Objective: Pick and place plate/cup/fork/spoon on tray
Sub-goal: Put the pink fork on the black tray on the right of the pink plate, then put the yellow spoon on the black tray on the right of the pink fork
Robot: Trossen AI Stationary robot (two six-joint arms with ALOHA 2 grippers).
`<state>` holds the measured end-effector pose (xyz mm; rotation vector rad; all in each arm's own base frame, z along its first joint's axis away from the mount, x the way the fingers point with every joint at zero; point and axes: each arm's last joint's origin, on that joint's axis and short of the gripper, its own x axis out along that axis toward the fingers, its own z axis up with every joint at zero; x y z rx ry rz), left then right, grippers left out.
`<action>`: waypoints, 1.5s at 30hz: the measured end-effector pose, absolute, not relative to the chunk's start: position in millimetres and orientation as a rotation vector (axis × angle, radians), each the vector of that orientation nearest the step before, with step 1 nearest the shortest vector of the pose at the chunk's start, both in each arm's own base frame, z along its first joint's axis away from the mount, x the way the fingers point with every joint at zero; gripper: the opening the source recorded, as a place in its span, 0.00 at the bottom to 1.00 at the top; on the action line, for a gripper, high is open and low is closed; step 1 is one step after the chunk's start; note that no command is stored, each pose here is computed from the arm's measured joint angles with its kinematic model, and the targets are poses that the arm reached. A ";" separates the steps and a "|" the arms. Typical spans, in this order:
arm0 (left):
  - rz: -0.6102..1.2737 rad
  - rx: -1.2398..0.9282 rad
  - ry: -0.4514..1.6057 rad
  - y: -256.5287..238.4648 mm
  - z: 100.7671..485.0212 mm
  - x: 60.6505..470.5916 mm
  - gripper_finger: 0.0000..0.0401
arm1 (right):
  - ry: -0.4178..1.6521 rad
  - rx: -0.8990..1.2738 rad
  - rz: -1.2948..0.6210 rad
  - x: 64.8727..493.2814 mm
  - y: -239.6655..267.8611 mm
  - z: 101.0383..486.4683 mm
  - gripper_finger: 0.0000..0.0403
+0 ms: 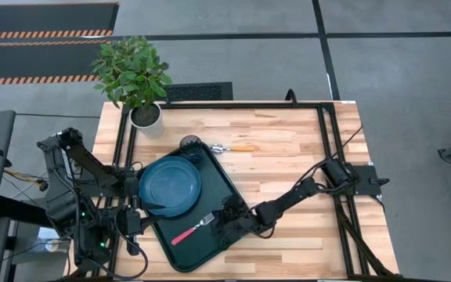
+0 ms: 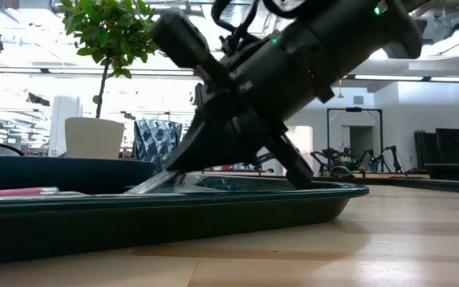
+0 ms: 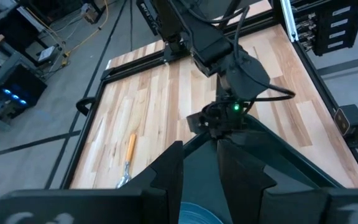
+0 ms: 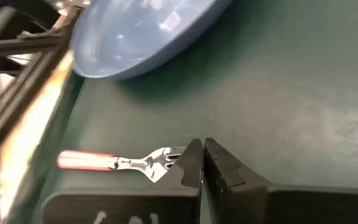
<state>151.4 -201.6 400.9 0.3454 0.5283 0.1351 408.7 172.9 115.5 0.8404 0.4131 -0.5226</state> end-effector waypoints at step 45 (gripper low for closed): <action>0.147 0.348 0.517 -201.3 401.2 151.5 0.22 | 0.441 0.675 -0.441 420.8 165.3 139.8 0.18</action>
